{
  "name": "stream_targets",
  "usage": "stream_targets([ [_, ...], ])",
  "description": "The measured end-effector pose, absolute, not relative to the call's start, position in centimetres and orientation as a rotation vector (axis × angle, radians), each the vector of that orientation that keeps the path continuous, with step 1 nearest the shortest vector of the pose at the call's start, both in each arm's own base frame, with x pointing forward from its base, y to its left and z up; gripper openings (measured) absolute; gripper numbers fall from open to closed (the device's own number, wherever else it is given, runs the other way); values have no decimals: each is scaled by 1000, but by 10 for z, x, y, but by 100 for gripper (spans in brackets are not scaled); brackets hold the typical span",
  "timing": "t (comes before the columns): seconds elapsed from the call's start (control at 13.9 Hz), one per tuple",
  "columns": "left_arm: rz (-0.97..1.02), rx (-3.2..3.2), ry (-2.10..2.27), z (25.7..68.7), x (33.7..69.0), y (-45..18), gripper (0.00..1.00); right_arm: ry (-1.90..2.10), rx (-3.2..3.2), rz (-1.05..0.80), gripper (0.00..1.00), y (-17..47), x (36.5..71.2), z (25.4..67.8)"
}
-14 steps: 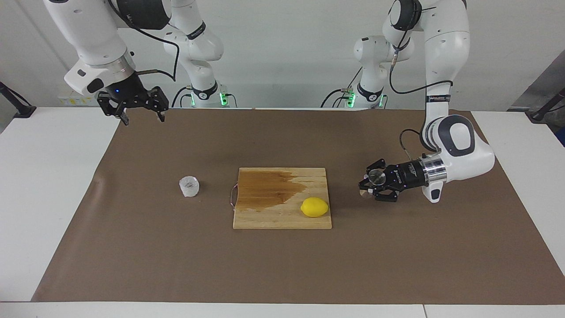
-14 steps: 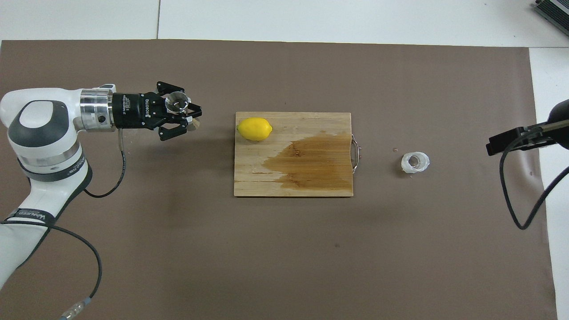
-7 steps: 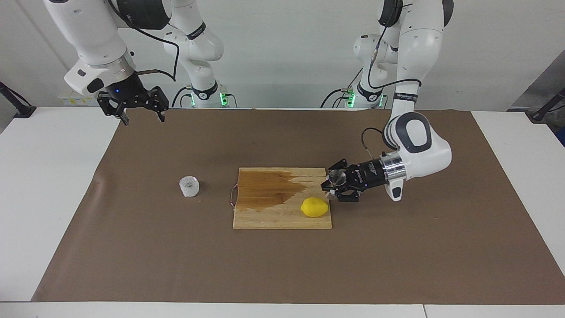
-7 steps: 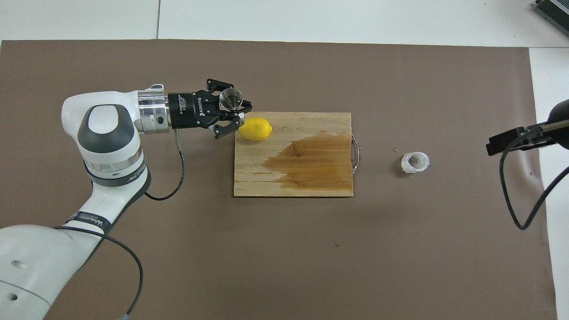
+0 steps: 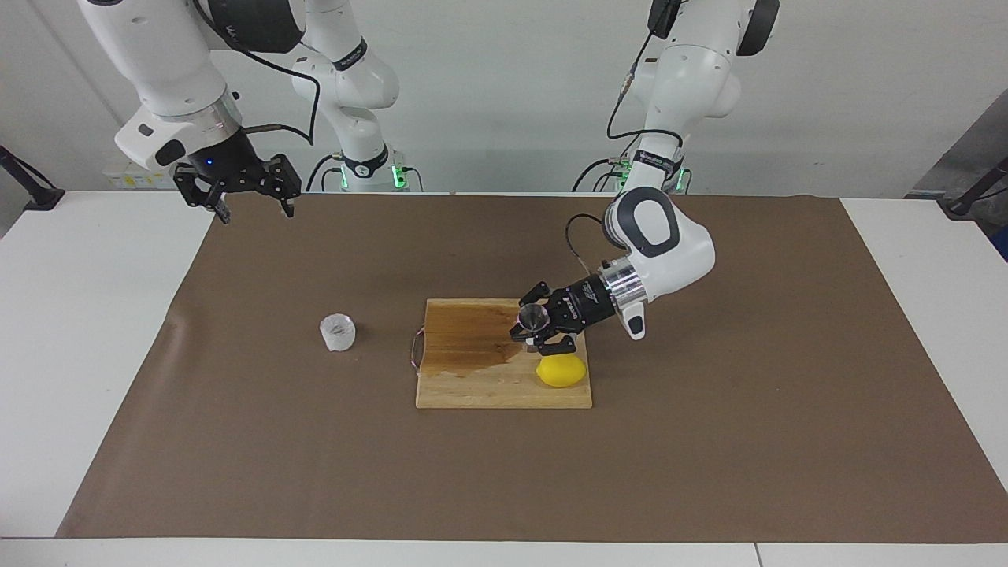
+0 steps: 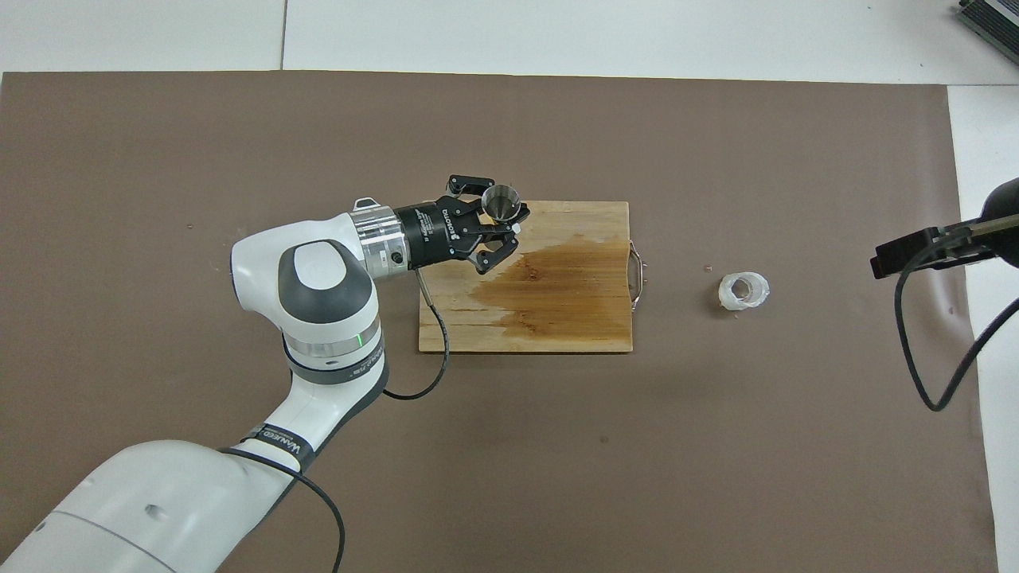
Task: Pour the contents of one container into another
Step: 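Carry the metal cup with the left gripper onto the cutting board, then set the metal cup on the board and open the left gripper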
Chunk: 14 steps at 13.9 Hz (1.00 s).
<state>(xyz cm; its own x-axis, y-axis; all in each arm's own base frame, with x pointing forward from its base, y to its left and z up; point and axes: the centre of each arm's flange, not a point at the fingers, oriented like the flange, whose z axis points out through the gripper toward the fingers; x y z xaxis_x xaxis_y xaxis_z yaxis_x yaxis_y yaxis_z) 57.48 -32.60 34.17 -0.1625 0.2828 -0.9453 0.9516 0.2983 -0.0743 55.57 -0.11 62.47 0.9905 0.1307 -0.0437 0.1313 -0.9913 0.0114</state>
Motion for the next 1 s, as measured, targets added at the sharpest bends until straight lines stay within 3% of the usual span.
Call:
stream_targets([
  [0.5,-851,1103,1602,303,539,-340,11,205,3120,-67,100,-1,556,625],
  [1.0,-822,1074,1609,291,526,-346,11,205,3120,-67,100,-1,556,625],
])
